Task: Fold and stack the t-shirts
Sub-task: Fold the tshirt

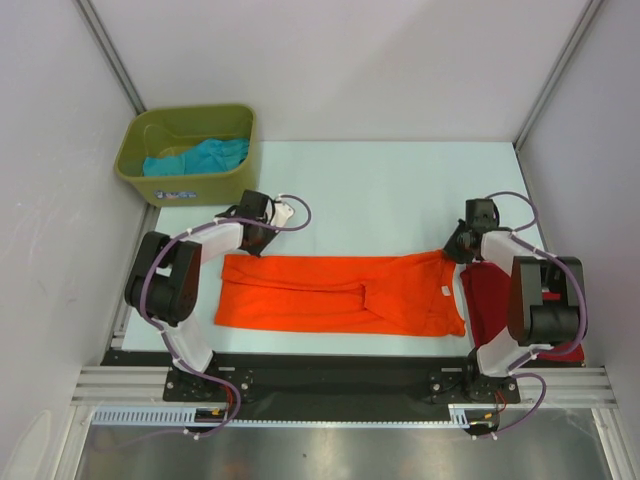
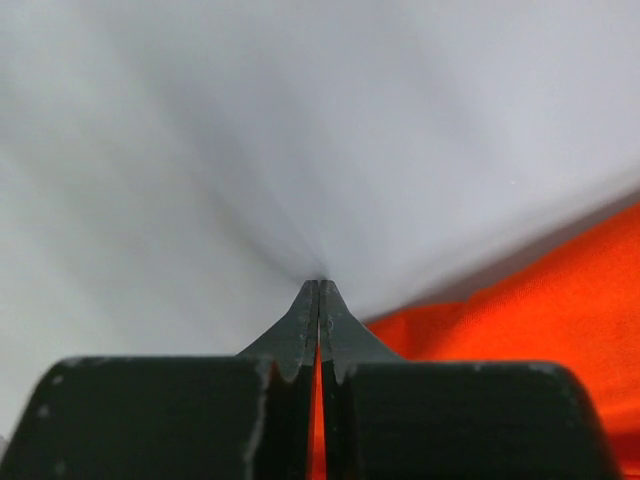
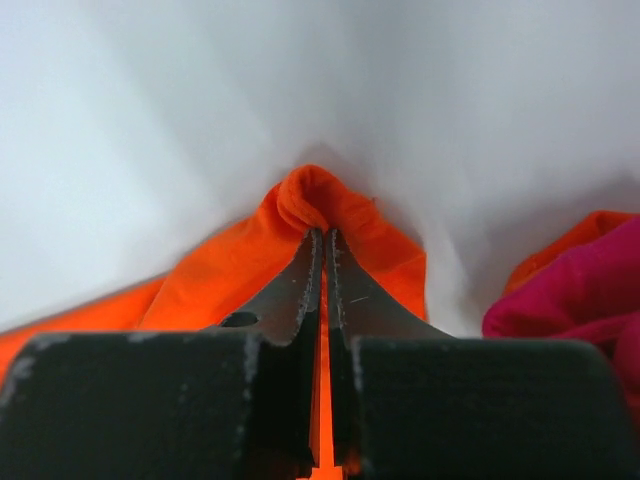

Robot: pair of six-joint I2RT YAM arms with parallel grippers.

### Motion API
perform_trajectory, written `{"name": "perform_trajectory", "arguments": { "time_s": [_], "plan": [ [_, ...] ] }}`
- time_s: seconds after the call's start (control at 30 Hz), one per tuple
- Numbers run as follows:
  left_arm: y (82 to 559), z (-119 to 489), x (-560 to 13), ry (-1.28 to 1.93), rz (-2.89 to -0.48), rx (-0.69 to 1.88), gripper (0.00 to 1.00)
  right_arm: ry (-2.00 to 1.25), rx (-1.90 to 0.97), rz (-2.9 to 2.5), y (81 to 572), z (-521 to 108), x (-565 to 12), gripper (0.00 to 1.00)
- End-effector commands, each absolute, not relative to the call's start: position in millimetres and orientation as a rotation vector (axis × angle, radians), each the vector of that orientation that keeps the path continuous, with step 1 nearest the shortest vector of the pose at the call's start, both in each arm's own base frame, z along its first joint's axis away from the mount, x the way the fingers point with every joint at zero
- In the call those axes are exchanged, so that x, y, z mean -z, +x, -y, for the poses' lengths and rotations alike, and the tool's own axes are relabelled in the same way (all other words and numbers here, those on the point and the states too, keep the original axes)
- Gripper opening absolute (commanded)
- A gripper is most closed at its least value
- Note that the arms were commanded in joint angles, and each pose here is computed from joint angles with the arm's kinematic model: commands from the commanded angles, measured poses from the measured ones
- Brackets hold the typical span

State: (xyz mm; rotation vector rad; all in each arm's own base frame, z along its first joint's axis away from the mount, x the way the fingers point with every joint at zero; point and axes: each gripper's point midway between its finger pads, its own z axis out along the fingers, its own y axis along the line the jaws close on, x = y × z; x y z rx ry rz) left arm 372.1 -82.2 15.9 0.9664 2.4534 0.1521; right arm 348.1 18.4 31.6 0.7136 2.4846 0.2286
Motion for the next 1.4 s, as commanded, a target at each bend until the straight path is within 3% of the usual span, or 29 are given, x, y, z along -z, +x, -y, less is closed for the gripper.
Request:
{"name": "perform_trajectory", "arguments": {
  "time_s": [0.0, 0.07, 0.13, 0.2, 0.27, 0.4, 0.63, 0.9, 1.23, 1.3, 1.33, 1.37],
  "plan": [
    [364, 70, -7, 0.926, -2.522, -0.169, 0.00, 0.748, -0.181, -2.464, 364, -6, -29, 0.00],
    [363, 74, -10, 0.934, -2.511, -0.138, 0.00, 0.723, -0.212, -2.487, 365, -13, -32, 0.07],
    [360, 88, -17, 0.967, -2.479, -0.027, 0.00, 0.691, -0.205, -2.487, 368, -16, -44, 0.27],
    [362, 99, -27, 0.984, -2.446, 0.044, 0.10, 0.661, -0.202, -2.472, 369, -16, -58, 0.36],
    [361, 108, -37, 0.995, -2.424, 0.104, 0.23, 0.649, -0.198, -2.455, 361, -16, -78, 0.38],
    [375, 105, -62, 0.948, -2.400, 0.057, 0.36, 0.768, -0.057, -2.437, 329, 1, -105, 0.39],
    [380, 80, -93, 0.811, -2.408, 0.000, 0.56, 1.176, -0.010, -2.505, 220, -13, -82, 0.41],
    [374, 43, -65, 0.791, -2.485, -0.100, 0.58, 1.387, 0.005, -2.446, 173, -15, -74, 0.40],
    [357, 28, -25, 0.903, -2.574, -0.124, 0.56, 1.549, -0.025, -2.506, 167, -30, -23, 0.42],
    [344, 38, -17, 0.945, -2.599, -0.021, 0.54, 1.567, -0.053, -2.532, 167, -36, -16, 0.35],
    [340, 40, -15, 0.954, -2.604, 0.000, 0.44, 1.558, -0.072, -2.536, 170, -38, -13, 0.29],
    [336, 43, -13, 0.970, -2.610, 0.032, 0.39, 1.554, -0.080, -2.550, 173, -40, -10, 0.14]
  ]
}}
